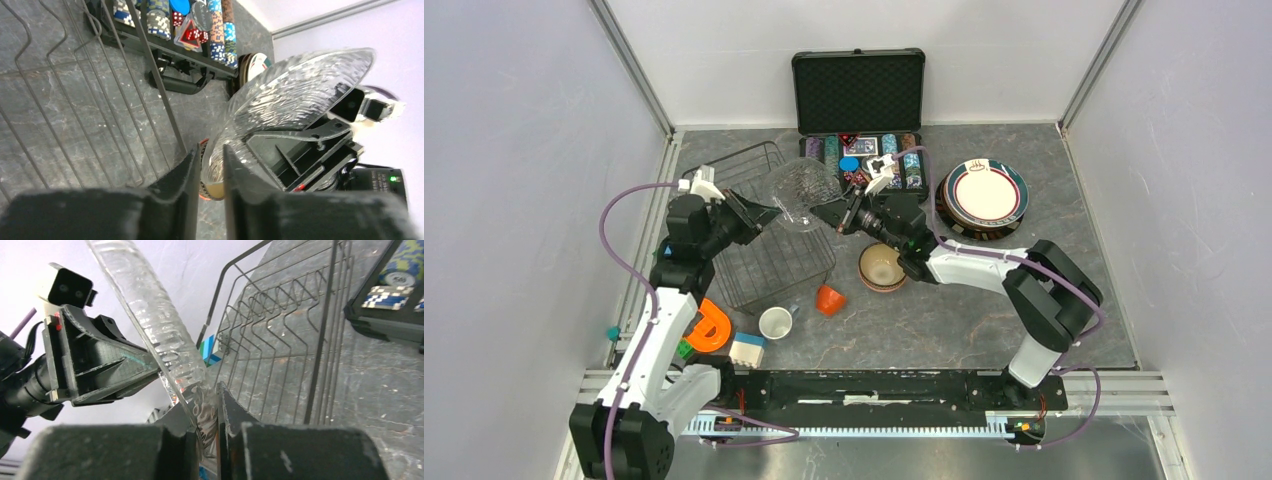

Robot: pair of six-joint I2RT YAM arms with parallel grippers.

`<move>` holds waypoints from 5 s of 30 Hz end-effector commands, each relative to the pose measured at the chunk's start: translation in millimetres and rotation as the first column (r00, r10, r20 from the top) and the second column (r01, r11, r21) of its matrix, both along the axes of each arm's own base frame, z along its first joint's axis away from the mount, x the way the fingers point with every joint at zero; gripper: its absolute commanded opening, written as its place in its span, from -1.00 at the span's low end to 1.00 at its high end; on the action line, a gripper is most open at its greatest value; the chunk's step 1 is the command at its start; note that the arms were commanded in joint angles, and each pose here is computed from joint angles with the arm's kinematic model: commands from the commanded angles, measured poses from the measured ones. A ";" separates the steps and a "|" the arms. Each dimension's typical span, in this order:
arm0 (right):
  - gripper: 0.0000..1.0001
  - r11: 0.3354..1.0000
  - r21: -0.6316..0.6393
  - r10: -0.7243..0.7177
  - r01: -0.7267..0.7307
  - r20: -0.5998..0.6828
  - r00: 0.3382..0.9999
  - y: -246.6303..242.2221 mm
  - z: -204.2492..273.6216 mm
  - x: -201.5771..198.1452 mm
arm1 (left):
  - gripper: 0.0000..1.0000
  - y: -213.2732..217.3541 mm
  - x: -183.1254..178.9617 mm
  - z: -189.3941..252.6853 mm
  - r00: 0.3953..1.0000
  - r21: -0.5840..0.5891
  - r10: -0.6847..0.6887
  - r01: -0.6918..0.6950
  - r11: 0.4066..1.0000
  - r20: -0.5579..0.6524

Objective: Load the mixed dishes into the dish rack
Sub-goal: Pick up the plate at the center of the board, then insert the plate into the dish rack.

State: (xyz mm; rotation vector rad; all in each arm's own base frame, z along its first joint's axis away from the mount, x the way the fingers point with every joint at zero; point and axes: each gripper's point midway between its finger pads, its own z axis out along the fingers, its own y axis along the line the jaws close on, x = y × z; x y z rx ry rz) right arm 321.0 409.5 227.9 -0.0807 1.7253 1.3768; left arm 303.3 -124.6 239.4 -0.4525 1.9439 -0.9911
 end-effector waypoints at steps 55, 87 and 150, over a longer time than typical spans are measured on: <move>0.39 0.408 -0.325 -0.106 0.853 0.911 0.398 -51.7 51.9 -50.4 | -0.95 -57.4 16.2 84.9 0.999 -0.146 0.032 -0.031 0.989 0.008; 0.95 0.762 -0.452 -0.069 0.464 0.657 0.751 -89.6 40.3 -67.4 | -0.95 138.8 73.2 26.8 0.951 0.252 0.304 -0.282 0.926 -0.054; 0.96 0.681 -0.525 -0.218 0.511 0.521 0.825 -144.6 15.6 -23.3 | 0.50 183.5 57.9 -17.6 0.877 0.406 0.479 -0.453 0.794 0.042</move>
